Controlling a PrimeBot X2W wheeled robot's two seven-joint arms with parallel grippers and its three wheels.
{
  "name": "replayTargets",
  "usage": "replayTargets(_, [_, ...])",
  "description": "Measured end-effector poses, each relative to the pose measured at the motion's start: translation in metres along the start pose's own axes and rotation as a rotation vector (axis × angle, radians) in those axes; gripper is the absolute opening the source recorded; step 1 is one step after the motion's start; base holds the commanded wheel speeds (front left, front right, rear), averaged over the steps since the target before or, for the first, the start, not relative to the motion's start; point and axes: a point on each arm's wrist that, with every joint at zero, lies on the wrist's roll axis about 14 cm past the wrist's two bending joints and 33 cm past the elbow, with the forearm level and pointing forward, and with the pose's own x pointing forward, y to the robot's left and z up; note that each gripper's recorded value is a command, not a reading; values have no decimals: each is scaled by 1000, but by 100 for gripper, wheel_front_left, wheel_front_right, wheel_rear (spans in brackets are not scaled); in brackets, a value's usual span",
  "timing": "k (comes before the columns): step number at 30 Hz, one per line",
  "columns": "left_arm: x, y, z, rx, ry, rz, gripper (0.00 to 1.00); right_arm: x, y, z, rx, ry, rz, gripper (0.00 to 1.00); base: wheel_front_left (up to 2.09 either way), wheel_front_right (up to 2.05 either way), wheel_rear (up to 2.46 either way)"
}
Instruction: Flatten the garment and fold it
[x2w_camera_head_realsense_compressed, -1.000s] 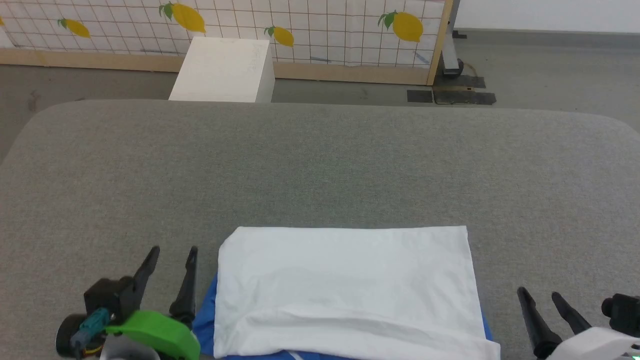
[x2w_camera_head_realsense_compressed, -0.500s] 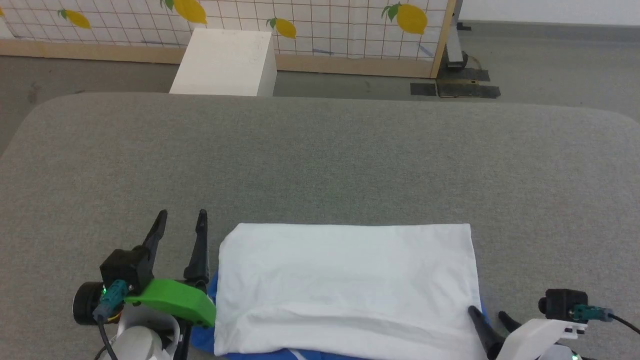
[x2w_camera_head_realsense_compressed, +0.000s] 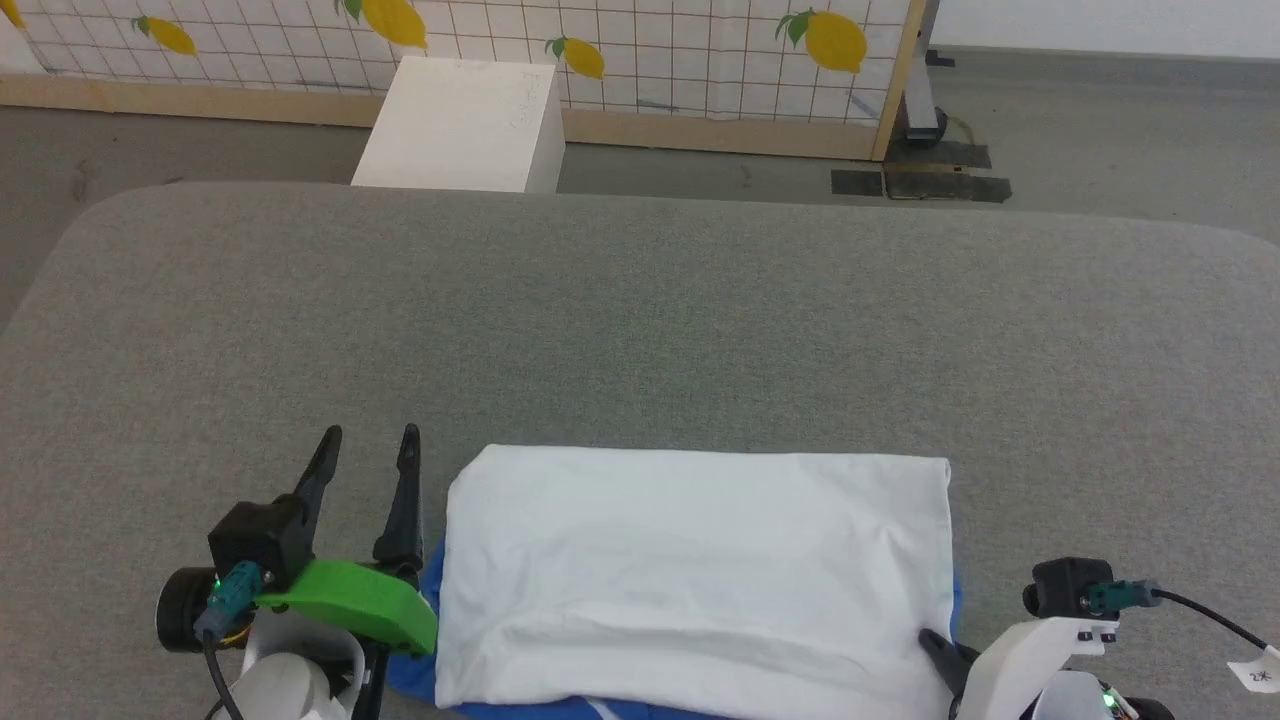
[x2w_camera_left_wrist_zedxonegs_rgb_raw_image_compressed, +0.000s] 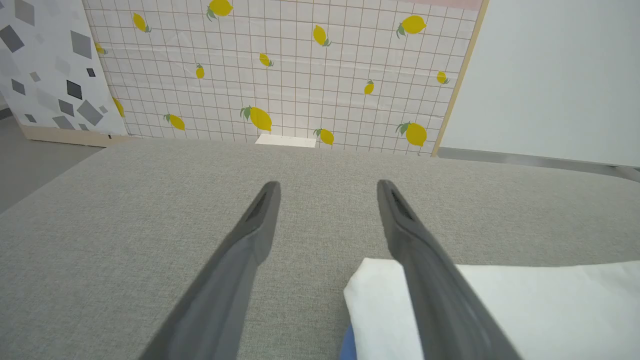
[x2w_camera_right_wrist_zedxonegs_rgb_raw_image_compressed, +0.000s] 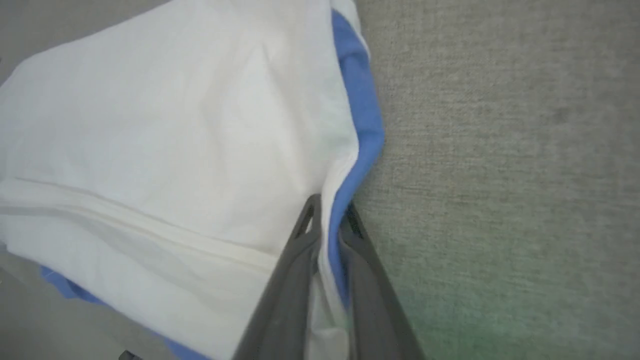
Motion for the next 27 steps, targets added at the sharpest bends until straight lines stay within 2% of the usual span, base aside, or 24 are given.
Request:
replayTargets(6, [1, -1, 1, -7, -8, -5, 100, -9, -19, 14, 53, -92, -54, 0, 0, 0, 0])
replayTargets(14, [3, -5, 0, -11, -8, -18, 100, -44, -96, 30, 73, -185, -299, 0, 0, 0, 0])
replayTargets(19, [4, -9, -3, -9, -4, -31, 100, -63, -121, 34, 73, -200, -389, 0, 0, 0, 0])
replayTargets(23, [5, -10, -3, -9, -4, -33, 100, -66, -112, 36, 48, -187, -368, 0, 0, 0, 0])
replayTargets(27, [5, -9, -4, -4, -1, -32, 100, -66, -69, 52, -25, -206, -249, 0, 0, 0, 0])
